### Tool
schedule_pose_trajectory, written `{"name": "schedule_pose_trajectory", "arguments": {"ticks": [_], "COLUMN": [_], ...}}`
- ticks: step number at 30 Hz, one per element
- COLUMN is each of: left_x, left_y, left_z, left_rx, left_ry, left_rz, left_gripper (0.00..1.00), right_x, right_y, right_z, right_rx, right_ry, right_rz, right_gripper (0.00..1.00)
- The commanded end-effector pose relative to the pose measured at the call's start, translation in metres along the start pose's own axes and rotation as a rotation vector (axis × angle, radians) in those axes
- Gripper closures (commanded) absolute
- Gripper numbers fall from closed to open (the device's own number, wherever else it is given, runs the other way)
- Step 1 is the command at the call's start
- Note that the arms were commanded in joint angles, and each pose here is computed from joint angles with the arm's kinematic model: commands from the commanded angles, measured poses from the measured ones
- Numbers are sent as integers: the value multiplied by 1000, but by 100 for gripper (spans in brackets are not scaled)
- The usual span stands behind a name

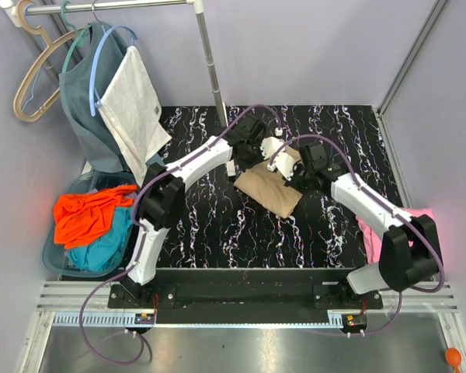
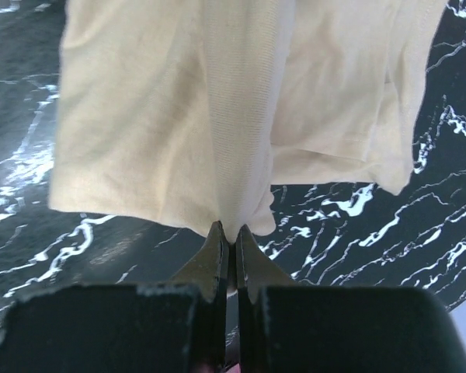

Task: Fold and stack the t-shirts
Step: Fold the tshirt

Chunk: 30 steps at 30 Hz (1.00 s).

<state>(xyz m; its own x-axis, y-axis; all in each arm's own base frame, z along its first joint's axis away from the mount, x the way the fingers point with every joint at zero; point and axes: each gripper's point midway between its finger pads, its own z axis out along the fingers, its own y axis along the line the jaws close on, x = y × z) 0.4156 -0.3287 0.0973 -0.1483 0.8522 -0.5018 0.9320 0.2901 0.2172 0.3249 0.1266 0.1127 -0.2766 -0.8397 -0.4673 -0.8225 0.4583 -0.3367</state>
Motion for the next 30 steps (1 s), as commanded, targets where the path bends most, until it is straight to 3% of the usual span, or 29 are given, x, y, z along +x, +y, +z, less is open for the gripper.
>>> {"name": "schedule_pose_trajectory", "arguments": {"ticks": [1, 12, 17, 18, 24, 25, 29, 30], "left_x": [-5, -24, -41, -43, -59, -64, -67, -67], "left_y": [49, 76, 88, 90, 105, 109, 112, 114], "left_z": [1, 20, 18, 19, 19, 17, 23, 23], "left_rx": [-125, -208, -258, -266, -343, -360, -406, -418], "left_ry": [-7, -63, -133, -142, -212, -228, -229, -229], "left_rz": [13, 34, 24, 22, 13, 7, 13, 17], "left_gripper": [100, 99, 90, 82, 63, 50, 19, 17], "right_x": [-8, 5, 11, 12, 19, 20, 25, 27], "right_y": [-35, -71, -80, -82, -93, -93, -100, -102], "right_z": [0, 18, 24, 24, 35, 38, 45, 46], "right_rx": [50, 76, 85, 93, 119, 118, 140, 151], "right_ry": [-29, 1, 10, 13, 39, 44, 59, 65], "right_rz": [-3, 28, 38, 40, 69, 70, 79, 82], "right_gripper": [100, 100, 100, 100, 94, 92, 78, 74]}}
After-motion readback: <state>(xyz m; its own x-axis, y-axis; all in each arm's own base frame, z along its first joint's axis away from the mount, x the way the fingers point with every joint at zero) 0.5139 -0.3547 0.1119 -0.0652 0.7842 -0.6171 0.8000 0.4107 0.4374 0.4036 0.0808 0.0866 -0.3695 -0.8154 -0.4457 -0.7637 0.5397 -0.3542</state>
